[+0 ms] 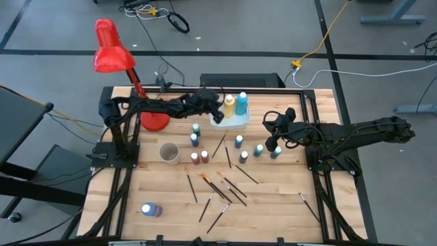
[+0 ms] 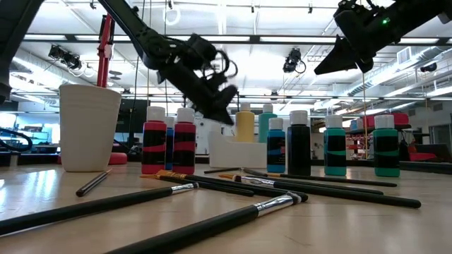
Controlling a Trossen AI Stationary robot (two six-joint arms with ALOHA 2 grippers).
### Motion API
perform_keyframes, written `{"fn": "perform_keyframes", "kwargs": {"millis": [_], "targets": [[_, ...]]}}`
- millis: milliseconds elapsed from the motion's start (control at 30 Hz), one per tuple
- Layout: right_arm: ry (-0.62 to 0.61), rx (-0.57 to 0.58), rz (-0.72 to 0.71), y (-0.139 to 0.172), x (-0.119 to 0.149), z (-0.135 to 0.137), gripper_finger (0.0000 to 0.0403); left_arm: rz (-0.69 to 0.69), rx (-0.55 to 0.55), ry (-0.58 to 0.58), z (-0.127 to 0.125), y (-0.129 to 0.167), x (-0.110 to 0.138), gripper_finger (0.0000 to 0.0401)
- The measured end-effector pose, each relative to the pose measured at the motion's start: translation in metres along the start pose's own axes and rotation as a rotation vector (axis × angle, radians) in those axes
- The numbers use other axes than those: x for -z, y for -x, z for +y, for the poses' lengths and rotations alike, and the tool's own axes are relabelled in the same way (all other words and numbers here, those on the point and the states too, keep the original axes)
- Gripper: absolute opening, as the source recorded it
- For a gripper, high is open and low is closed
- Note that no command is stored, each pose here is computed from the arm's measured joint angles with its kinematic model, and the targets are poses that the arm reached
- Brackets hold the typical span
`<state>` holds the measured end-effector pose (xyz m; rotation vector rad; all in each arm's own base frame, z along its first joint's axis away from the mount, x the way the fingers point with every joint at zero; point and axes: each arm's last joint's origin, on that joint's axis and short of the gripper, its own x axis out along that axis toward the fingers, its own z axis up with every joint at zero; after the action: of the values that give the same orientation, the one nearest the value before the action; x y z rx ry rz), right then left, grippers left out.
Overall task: Pick & Place Paint Supplies
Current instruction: Put the large yellow paint bottle into the white bin
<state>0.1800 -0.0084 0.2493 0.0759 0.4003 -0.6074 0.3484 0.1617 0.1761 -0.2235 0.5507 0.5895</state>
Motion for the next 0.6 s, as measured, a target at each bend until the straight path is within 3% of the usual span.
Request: {"fn": "perform_keyframes", "kwargs": {"millis": [600], "targets": [[0.005,-0.002,-0.001,0.0,0.0,0.0,0.0013,-0.077,0.008,0.036,-0.001,-0.006,-0.012,0.0017]]}}
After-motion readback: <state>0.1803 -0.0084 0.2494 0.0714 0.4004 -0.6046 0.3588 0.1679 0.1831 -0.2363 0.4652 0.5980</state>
